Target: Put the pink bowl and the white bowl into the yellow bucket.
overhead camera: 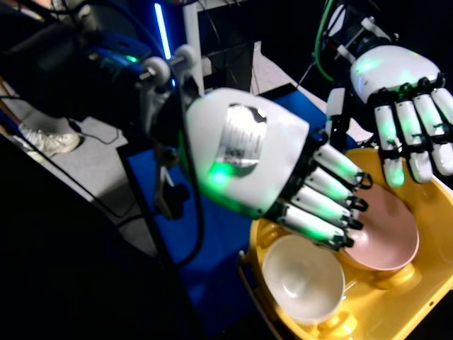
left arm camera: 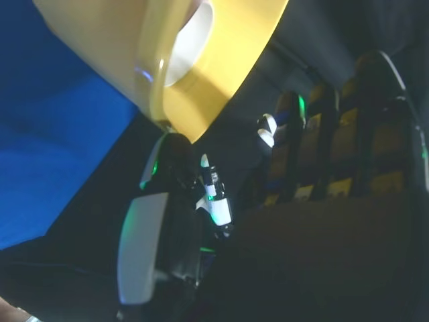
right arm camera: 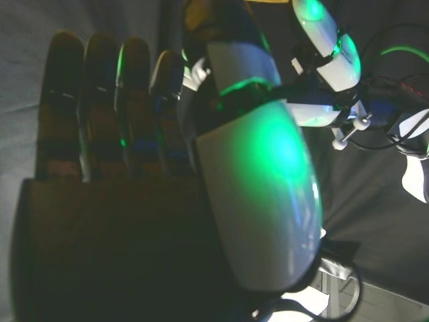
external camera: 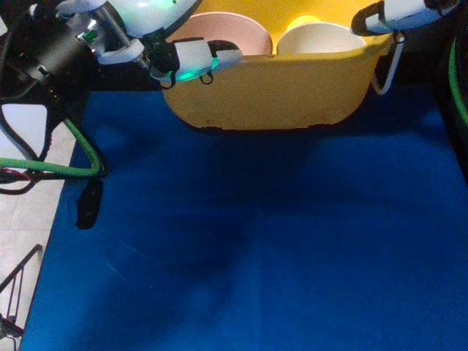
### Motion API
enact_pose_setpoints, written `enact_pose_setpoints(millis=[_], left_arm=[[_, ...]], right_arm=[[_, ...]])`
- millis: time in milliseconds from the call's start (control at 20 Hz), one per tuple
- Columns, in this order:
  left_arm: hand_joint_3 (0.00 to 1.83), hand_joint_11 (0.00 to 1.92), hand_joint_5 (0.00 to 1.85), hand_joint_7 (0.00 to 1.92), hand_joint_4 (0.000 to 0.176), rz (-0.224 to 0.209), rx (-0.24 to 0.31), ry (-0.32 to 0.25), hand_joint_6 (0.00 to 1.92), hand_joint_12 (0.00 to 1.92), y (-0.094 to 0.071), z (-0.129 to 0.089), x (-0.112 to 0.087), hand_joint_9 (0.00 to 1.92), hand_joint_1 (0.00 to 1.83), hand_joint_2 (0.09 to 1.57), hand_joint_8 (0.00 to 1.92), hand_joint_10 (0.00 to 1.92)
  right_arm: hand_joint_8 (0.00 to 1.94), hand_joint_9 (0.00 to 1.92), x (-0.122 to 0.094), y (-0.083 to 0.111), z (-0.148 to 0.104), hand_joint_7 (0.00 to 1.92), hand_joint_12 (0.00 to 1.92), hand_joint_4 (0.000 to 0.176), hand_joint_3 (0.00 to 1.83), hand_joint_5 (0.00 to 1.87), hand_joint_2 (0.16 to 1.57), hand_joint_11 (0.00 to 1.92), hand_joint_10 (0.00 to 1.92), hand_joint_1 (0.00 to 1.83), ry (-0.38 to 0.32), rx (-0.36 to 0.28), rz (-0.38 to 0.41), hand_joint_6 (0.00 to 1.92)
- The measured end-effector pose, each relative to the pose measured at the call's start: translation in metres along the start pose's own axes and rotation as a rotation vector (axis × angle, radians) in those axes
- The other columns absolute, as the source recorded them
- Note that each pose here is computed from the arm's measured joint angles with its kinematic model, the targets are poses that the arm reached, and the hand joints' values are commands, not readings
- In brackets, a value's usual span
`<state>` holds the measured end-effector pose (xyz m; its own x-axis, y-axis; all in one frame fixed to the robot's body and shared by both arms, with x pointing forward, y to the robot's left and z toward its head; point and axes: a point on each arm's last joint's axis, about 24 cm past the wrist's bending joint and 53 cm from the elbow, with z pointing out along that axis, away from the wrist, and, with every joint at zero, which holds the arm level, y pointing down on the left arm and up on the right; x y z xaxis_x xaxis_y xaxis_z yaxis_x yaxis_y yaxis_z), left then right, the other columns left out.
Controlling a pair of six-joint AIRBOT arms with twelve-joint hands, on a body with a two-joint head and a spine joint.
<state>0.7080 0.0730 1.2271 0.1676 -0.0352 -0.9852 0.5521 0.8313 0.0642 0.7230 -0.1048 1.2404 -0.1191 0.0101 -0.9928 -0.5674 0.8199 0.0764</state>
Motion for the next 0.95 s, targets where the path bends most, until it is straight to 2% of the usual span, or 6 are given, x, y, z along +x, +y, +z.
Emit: enact_pose_setpoints(millis=[200, 450, 550, 600, 900, 950], left_arm=[[0.00, 0.00, 0.43, 0.40, 0.008, -0.069, 0.025, -0.034, 0.02, 1.29, -0.003, -0.007, -0.012, 0.28, 0.43, 1.14, 0.01, 0.12], [0.00, 0.00, 0.44, 0.47, 0.000, -0.383, -0.010, -0.116, 0.02, 1.29, 0.039, -0.014, -0.040, 0.28, 0.42, 1.16, 0.01, 0.29], [0.00, 0.00, 0.48, 0.52, 0.000, -0.406, -0.026, -0.140, 0.04, 1.51, 0.052, -0.018, -0.051, 0.20, 0.51, 1.17, 0.01, 0.68], [0.00, 0.00, 0.49, 0.52, 0.000, -0.414, -0.027, -0.160, 0.04, 1.50, 0.054, -0.019, -0.059, 0.19, 0.54, 1.15, 0.01, 0.67], [0.00, 0.01, 0.54, 0.60, 0.000, -0.487, -0.011, -0.290, 0.11, 1.75, 0.064, -0.041, -0.101, 0.20, 0.61, 1.15, 0.02, 0.88], [0.00, 0.00, 0.54, 0.63, 0.000, -0.524, -0.009, -0.318, 0.17, 1.78, 0.070, -0.048, -0.105, 0.19, 0.72, 1.14, 0.04, 0.94]], right_arm=[[0.81, 0.18, -0.009, 0.003, -0.010, 0.29, 1.43, 0.000, 0.00, 0.27, 1.10, 0.00, 0.94, 0.71, -0.035, -0.006, 0.015, 1.04], [0.76, 0.17, -0.036, 0.002, -0.020, 0.32, 1.48, 0.000, 0.00, 0.25, 1.11, 0.00, 0.97, 0.61, -0.143, -0.007, 0.020, 1.01], [0.84, 0.17, -0.041, 0.003, -0.026, 0.30, 1.56, 0.000, 0.00, 0.28, 1.12, 0.00, 1.07, 0.68, -0.165, -0.009, 0.021, 0.96], [0.99, 0.12, -0.044, 0.005, -0.028, 0.25, 1.59, 0.000, 0.00, 0.27, 1.13, 0.00, 1.19, 0.76, -0.178, -0.013, 0.022, 1.00], [0.74, 0.21, -0.084, 0.015, -0.066, 0.36, 1.57, 0.000, 0.00, 0.25, 1.15, 0.00, 0.90, 0.57, -0.344, -0.031, 0.025, 1.08], [0.58, 0.31, -0.094, 0.017, -0.074, 0.44, 1.52, 0.000, 0.00, 0.31, 1.12, 0.05, 0.79, 0.65, -0.384, -0.034, 0.027, 0.90]])
